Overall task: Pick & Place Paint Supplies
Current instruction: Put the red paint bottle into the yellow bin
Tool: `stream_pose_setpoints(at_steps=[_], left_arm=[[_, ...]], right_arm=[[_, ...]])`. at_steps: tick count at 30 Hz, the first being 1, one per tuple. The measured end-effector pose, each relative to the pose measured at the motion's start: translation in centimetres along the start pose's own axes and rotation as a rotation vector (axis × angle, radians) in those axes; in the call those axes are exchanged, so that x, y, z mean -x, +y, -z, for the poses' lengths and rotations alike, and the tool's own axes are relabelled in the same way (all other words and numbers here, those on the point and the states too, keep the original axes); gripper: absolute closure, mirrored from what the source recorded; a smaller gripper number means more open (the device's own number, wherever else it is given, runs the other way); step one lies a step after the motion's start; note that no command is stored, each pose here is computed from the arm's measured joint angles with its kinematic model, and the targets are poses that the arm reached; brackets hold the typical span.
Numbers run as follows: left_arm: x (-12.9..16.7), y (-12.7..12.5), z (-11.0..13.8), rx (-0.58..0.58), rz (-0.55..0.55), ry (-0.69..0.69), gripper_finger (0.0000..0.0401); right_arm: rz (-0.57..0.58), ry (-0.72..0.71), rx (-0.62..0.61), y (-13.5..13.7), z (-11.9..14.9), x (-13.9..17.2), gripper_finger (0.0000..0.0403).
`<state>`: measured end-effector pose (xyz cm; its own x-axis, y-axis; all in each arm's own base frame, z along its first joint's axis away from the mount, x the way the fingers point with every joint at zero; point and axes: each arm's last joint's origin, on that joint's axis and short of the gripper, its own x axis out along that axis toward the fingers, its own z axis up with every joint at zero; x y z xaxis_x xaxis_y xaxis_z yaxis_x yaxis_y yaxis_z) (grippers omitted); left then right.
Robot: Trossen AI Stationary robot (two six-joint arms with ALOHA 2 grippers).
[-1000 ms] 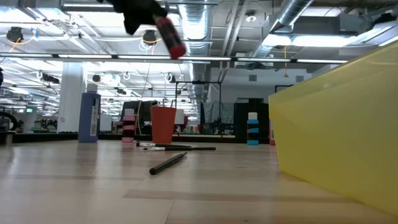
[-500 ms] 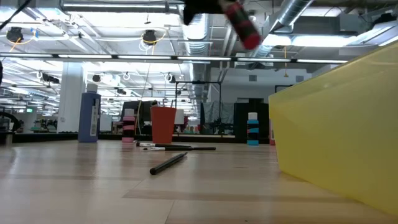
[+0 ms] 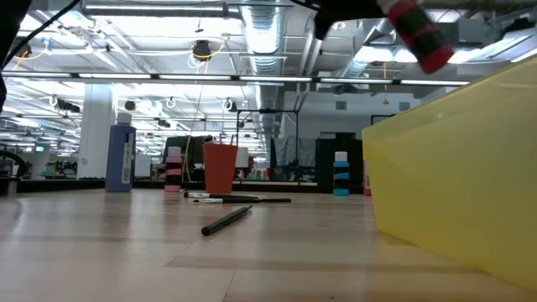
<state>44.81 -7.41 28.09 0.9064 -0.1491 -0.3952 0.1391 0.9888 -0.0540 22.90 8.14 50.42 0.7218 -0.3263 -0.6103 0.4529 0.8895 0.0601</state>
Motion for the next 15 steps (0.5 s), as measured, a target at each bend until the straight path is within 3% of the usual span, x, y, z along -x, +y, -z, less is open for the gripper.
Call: stream_pose_setpoints(at_steps=[7,15], left_arm=[[-2.5,-1.3,0.9,-0.023,0.103,-0.008,0.031],[-5.0,-3.1,3.5,-0.083,0.139,0.027,0.031]], right_arm=[[0.004,0.005,-0.006,0.3,0.0,-0.3,0.0335],[0.002,0.006,-0.057,0.3,0.1,-0.2,0.0335]])
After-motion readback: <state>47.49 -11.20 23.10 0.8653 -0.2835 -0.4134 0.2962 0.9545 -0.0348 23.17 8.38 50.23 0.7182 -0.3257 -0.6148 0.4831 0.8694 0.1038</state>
